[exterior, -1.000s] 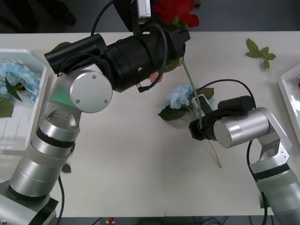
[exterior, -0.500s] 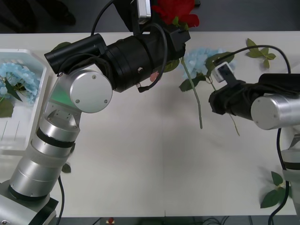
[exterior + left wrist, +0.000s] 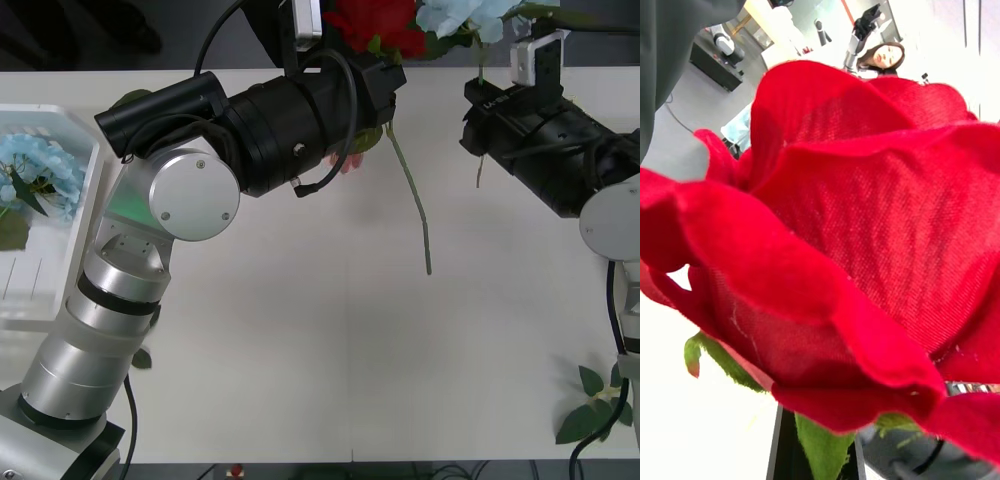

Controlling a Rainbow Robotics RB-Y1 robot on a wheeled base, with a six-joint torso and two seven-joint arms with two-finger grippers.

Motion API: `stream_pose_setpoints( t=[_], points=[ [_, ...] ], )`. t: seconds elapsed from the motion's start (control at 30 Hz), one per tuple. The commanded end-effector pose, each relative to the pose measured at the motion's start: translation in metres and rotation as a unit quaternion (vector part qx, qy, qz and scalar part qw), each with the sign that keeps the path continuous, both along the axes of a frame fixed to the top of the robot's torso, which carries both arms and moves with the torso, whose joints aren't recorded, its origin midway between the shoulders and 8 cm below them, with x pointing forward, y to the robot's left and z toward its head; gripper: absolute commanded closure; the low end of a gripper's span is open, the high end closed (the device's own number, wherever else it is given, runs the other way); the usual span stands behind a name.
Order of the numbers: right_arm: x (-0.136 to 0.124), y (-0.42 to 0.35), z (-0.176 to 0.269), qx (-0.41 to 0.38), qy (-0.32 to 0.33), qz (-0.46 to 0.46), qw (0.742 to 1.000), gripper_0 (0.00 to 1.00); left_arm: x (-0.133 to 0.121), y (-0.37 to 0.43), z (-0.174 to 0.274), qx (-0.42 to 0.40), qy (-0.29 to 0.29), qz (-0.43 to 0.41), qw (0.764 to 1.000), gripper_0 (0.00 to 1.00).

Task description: Place the red flowers into the right box and the blue flowers into the left box. If a person shows an open palm, hand one flower to the person first, then continue sorting.

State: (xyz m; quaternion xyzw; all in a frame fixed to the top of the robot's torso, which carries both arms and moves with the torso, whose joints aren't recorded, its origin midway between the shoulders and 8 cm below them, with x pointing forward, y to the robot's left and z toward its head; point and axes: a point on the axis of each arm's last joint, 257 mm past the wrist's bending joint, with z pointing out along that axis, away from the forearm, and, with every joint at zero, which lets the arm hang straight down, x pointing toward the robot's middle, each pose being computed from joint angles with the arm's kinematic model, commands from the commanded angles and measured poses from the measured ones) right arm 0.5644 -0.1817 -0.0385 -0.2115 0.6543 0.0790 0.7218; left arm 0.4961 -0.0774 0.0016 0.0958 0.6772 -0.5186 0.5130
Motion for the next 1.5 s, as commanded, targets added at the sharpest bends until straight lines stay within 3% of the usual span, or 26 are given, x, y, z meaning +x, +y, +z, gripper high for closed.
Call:
stream_pose_setpoints(
  t=[0.03,0.3,0.77,0.8,0.87,0.97,1.03,1.5],
  points=[
    [-0.008,0.019,0.068,0.038,-0.074,0.025,0.996,1.00,-0.009,-0.010,0.024,-0.001,-0.036,-0.012,0.999,1.00],
    [-0.010,0.022,0.115,0.066,-0.130,0.025,0.989,1.00,-0.009,-0.010,0.025,-0.002,-0.036,-0.012,0.999,1.00],
    [-0.016,0.026,0.122,0.078,-0.141,0.036,0.986,1.00,-0.009,-0.010,0.025,-0.001,-0.036,-0.012,0.999,1.00],
    [-0.016,0.026,0.121,0.076,-0.141,0.036,0.986,0.94,-0.009,-0.010,0.025,-0.001,-0.036,-0.012,0.999,1.00],
    [-0.016,0.026,0.121,0.074,-0.143,0.036,0.986,0.58,-0.009,-0.010,0.025,-0.002,-0.036,-0.012,0.999,1.00],
    [-0.018,0.030,0.118,0.077,-0.138,0.044,0.986,0.13,-0.009,-0.010,0.025,-0.001,-0.036,-0.012,0.999,1.00],
    [-0.019,0.032,0.113,0.075,-0.132,0.049,0.987,0.00,-0.009,-0.009,0.024,-0.001,-0.036,-0.012,0.999,1.00],
    [-0.046,0.029,0.087,0.060,-0.088,0.089,0.990,0.00,-0.009,-0.010,0.025,-0.001,-0.036,-0.012,0.999,1.00]
  ],
)
